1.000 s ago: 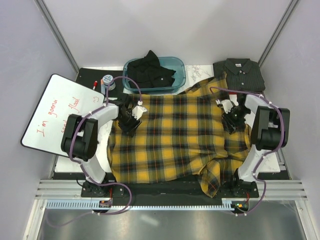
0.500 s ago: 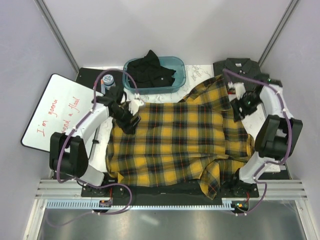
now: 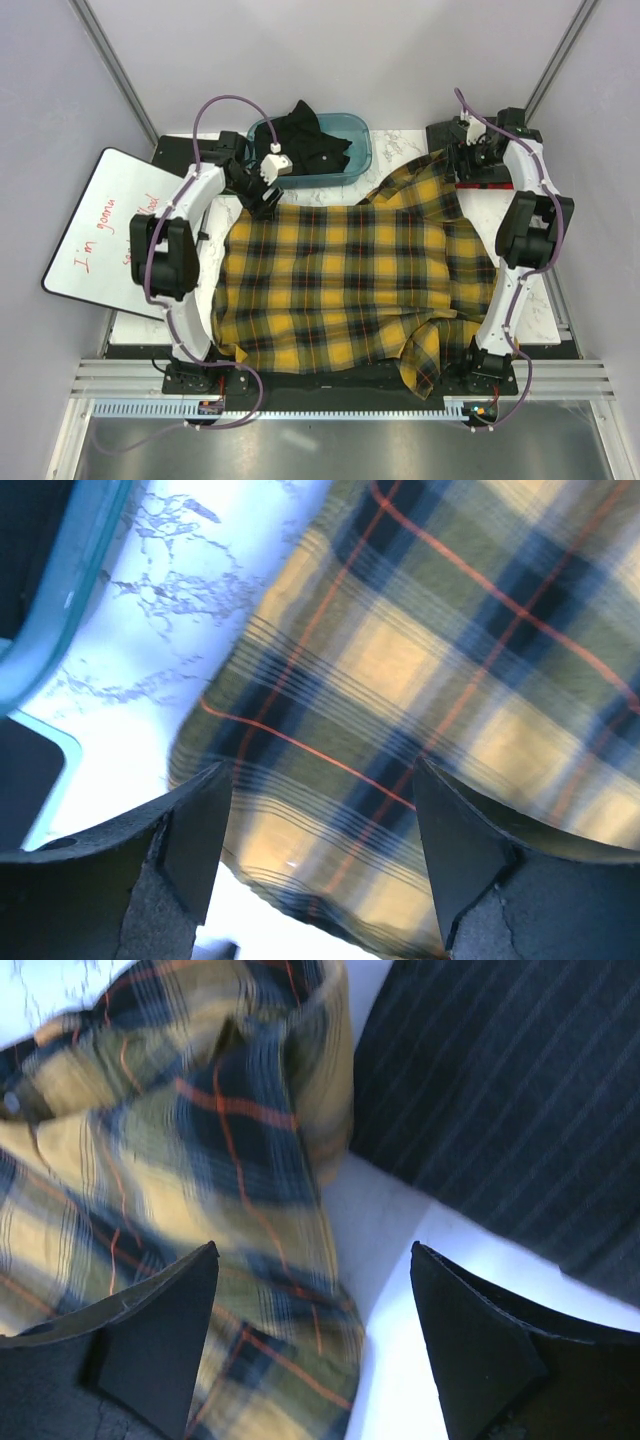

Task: Fold and stack the long sleeve shirts
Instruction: Fold the shirt

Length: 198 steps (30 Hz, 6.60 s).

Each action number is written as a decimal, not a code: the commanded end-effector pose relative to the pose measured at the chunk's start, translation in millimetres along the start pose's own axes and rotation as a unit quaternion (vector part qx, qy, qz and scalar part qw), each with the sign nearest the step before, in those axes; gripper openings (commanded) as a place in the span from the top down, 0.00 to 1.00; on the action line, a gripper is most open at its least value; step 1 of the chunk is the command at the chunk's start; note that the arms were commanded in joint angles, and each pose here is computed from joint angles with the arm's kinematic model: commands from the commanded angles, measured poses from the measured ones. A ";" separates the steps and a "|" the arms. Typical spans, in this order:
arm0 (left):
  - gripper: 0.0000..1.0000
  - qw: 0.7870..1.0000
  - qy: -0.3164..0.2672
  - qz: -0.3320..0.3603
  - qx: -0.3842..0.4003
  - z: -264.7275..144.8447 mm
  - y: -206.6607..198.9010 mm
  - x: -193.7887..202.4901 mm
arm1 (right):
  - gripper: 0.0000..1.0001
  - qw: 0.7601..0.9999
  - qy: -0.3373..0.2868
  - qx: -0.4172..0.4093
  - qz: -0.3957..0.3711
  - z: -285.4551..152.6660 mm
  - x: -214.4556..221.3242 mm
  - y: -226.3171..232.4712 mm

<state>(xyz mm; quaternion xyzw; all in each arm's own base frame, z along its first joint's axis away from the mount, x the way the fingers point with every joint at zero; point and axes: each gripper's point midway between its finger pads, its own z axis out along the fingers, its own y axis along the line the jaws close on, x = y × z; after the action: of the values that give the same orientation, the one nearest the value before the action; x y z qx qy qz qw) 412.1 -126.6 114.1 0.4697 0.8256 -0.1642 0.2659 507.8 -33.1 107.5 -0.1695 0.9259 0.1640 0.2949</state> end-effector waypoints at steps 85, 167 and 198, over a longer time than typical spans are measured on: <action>0.84 0.982 0.155 0.109 -0.018 0.4 -72.7 138.2 | 0.98 0.986 0.111 -0.040 -0.116 -93.7 162.1 105.5; 0.53 0.949 0.223 -0.092 -0.203 -29.3 -20.7 175.3 | 0.58 0.956 0.257 0.131 0.055 -20.7 235.6 -46.9; 0.00 0.994 -0.034 -0.105 -0.006 -64.5 -82.5 20.0 | 0.22 0.989 0.052 0.035 -0.137 39.6 -40.5 72.2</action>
<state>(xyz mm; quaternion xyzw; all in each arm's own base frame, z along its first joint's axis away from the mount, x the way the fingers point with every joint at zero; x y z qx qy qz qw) 319.9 -96.5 135.5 0.3739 0.8795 -0.1383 0.2598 506.5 26.3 140.6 -0.2850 0.9120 0.0972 0.2784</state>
